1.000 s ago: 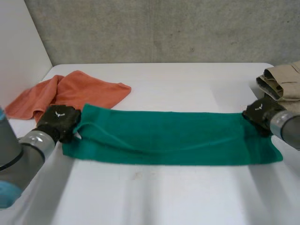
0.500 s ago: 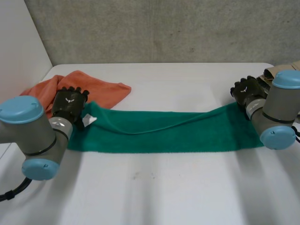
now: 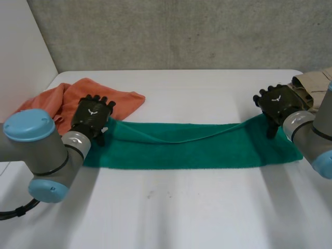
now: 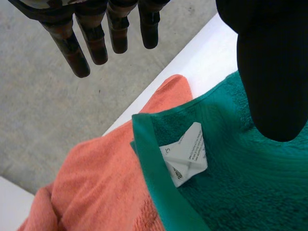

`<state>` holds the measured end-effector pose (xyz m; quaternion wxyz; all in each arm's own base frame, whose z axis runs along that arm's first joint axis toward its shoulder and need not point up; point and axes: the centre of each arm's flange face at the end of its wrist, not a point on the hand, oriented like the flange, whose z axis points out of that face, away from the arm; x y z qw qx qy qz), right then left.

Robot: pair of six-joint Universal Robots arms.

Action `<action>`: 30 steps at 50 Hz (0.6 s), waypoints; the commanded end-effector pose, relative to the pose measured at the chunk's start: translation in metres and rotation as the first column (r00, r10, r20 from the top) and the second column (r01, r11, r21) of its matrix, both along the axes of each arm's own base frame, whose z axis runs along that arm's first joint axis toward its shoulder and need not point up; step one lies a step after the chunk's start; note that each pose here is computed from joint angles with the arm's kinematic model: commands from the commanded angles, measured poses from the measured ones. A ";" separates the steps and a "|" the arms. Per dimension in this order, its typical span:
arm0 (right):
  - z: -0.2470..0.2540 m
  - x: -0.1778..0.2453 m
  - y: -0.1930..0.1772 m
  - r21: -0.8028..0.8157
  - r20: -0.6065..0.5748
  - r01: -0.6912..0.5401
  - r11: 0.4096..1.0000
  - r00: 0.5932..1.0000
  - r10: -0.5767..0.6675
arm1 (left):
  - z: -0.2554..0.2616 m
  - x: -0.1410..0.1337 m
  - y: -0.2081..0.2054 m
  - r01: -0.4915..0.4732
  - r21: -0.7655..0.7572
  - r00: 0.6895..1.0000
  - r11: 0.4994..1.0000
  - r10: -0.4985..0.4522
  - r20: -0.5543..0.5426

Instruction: Fold the laundry.

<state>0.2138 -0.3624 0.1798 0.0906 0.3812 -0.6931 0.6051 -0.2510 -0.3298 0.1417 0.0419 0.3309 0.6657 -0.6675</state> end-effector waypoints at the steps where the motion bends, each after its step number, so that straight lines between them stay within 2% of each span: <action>1: -0.014 0.009 -0.008 0.020 0.024 -0.093 0.995 0.995 0.092 | -0.004 -0.005 -0.019 0.013 -0.095 0.998 0.995 -0.007 0.062; 9: -0.037 0.022 -0.042 -0.018 0.024 -0.125 0.992 0.992 0.125 | -0.018 -0.018 -0.042 0.023 -0.111 0.998 0.994 -0.017 0.056; 16: -0.054 0.029 -0.085 -0.144 0.040 -0.104 0.984 0.993 0.111 | -0.019 -0.029 -0.080 0.012 -0.189 0.999 0.982 -0.006 0.031; 24: -0.057 0.028 -0.120 -0.293 0.081 0.000 0.956 0.996 0.025 | 0.003 -0.012 -0.121 -0.164 -0.292 0.986 0.942 0.162 -0.030; 30: -0.037 0.024 -0.115 -0.337 0.145 0.041 0.941 0.989 0.009 | 0.020 -0.009 -0.108 -0.167 -0.293 0.986 0.942 0.164 -0.035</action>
